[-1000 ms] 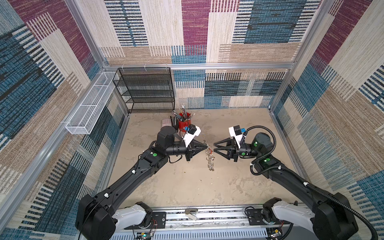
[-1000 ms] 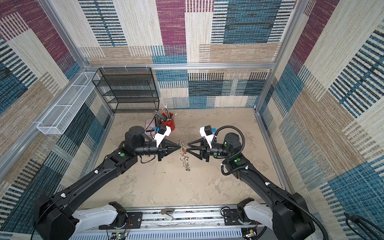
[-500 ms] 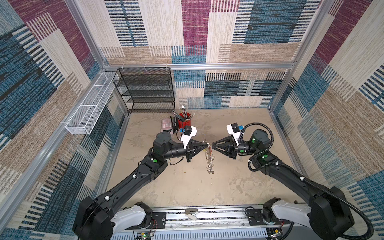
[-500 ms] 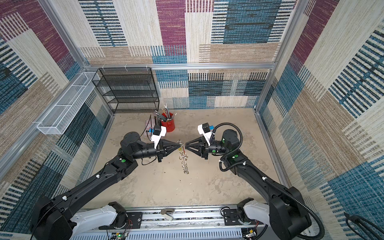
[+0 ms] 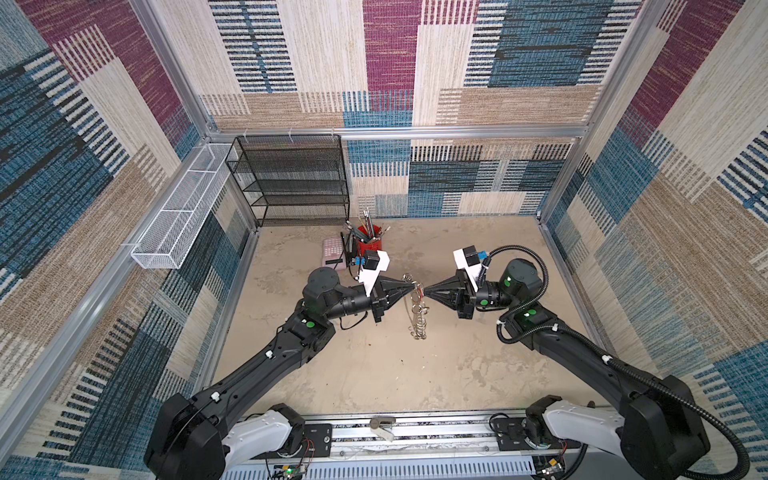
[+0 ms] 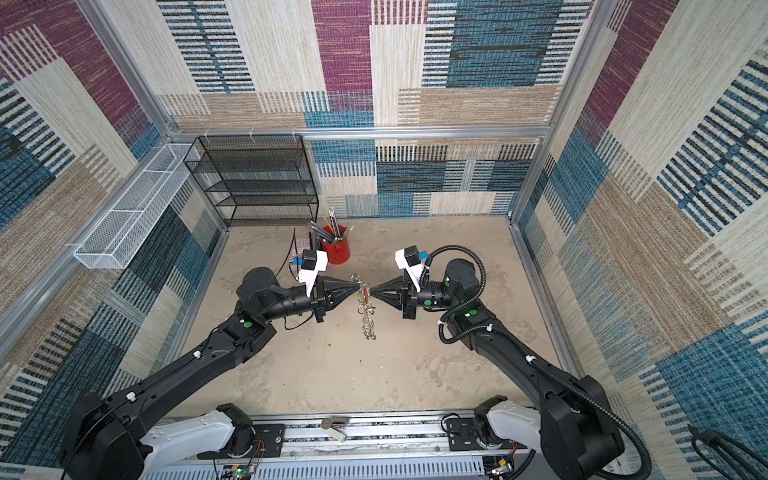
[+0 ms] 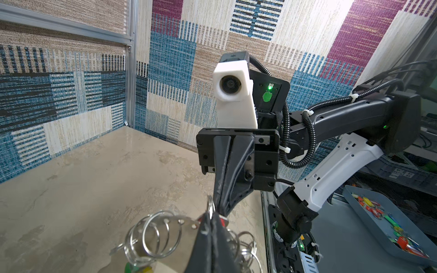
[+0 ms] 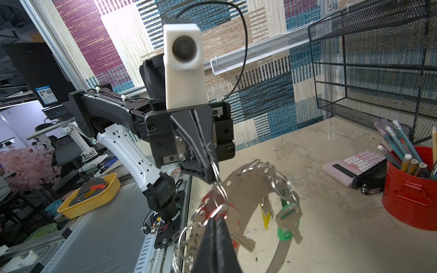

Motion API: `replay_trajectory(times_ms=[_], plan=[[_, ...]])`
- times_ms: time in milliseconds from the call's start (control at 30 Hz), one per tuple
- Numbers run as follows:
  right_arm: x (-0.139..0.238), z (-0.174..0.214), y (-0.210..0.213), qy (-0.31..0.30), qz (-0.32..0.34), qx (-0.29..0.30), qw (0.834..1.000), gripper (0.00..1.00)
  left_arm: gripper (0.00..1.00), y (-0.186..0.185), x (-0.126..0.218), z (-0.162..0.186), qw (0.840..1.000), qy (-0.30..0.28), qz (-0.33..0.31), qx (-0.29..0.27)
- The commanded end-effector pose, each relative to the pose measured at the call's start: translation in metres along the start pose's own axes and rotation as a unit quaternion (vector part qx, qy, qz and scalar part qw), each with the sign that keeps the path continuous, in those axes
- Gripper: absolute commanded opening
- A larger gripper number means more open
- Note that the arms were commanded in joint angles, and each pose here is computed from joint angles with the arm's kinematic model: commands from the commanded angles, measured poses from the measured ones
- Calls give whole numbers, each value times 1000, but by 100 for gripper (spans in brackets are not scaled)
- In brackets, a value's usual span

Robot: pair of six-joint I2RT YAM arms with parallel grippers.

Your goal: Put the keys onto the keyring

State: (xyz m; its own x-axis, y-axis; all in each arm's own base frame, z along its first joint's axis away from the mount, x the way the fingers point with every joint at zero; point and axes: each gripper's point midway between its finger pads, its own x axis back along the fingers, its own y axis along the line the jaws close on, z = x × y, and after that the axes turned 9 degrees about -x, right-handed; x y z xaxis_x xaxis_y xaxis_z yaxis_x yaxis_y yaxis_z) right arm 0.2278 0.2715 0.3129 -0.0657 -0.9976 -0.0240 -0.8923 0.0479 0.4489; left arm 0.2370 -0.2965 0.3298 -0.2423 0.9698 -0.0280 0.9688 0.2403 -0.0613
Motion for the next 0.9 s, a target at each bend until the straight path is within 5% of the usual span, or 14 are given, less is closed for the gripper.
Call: replay_trajectory(times_ms=[0,267,333,433,700,867], plan=[[0,-2,1,-5,3,3,1000,0,0,-3,2,-13,1000,-24,2,-15],[0,-3,3,-7,3,8,1000,0,0,-2,2,-11,1000,-24,0,-15],[1,-7,4,-10,7,12,1000,18,0,-4,1,-10,1000,-23,7,-12],[2,-13,5,-17,15,24,999,31,0,-5,0,-10,1000,-24,14,-9],[-3,-14,2,-10,-1,17,1000,45,0,-7,-1,-7,999,-22,24,-5],[-6,-14,0,-8,-2,16,1000,46,0,-10,-2,-7,999,-22,31,-5]])
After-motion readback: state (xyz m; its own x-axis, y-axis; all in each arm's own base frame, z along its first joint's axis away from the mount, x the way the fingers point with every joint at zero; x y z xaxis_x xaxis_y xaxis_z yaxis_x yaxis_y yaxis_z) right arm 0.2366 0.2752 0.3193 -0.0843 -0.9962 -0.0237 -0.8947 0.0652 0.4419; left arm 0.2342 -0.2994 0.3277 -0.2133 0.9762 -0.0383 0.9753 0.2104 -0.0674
